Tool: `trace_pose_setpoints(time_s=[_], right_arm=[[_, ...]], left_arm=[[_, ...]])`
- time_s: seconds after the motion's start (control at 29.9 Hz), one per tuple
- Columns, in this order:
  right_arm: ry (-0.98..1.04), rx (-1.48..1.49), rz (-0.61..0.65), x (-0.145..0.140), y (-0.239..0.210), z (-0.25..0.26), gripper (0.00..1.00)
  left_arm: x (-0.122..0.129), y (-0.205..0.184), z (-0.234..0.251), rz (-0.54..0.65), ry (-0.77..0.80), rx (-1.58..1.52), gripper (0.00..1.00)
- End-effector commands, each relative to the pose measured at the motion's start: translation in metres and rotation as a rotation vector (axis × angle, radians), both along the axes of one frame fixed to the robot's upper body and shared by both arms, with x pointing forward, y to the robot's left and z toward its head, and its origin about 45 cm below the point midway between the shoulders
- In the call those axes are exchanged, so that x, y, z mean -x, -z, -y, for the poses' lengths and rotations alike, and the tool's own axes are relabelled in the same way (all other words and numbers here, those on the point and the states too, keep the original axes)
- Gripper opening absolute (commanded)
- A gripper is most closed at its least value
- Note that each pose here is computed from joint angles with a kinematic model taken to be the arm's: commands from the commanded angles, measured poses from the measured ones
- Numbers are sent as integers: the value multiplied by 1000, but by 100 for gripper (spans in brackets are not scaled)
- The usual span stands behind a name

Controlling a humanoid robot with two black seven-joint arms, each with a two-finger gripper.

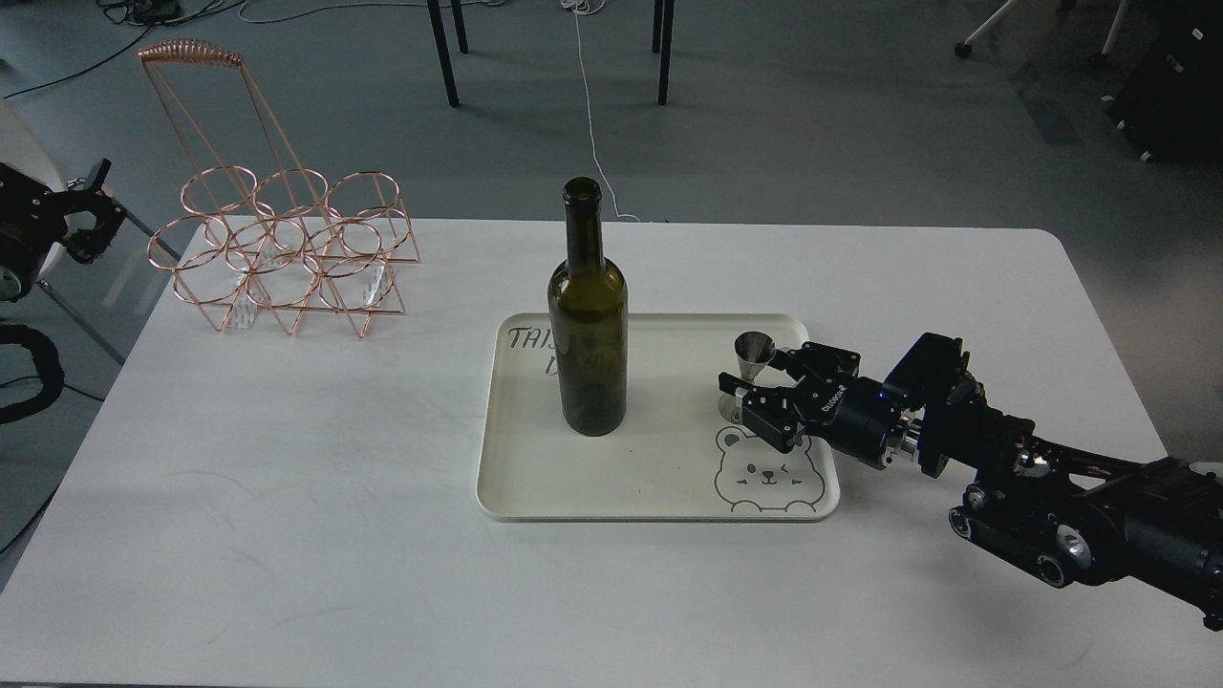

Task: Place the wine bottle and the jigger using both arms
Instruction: 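Close the right gripper around the metal jigger, then lift the jigger off the tray and set it down beside the tray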

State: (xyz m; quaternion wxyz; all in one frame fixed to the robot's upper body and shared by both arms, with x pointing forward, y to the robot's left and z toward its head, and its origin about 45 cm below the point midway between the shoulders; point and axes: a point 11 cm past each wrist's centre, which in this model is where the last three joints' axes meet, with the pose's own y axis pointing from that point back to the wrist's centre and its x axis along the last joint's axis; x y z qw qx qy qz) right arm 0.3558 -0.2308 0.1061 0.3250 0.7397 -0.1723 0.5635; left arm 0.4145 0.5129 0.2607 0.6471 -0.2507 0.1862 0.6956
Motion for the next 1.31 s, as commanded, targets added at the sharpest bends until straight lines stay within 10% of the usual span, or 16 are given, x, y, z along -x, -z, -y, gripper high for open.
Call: trace_pose_setpoints(time_s=[0.0,0.7,1.27], right_arm=[[14,15,-1,0,4,6,54],[13,10,2,1,5,5,9],[104,28,23,-4,-11,53,7]], left_arm=[[0,0,0,0,0,0,98],[1,-5,-5,6,-7,-8,99],[2,-15,-12,19,-16,-21,99]])
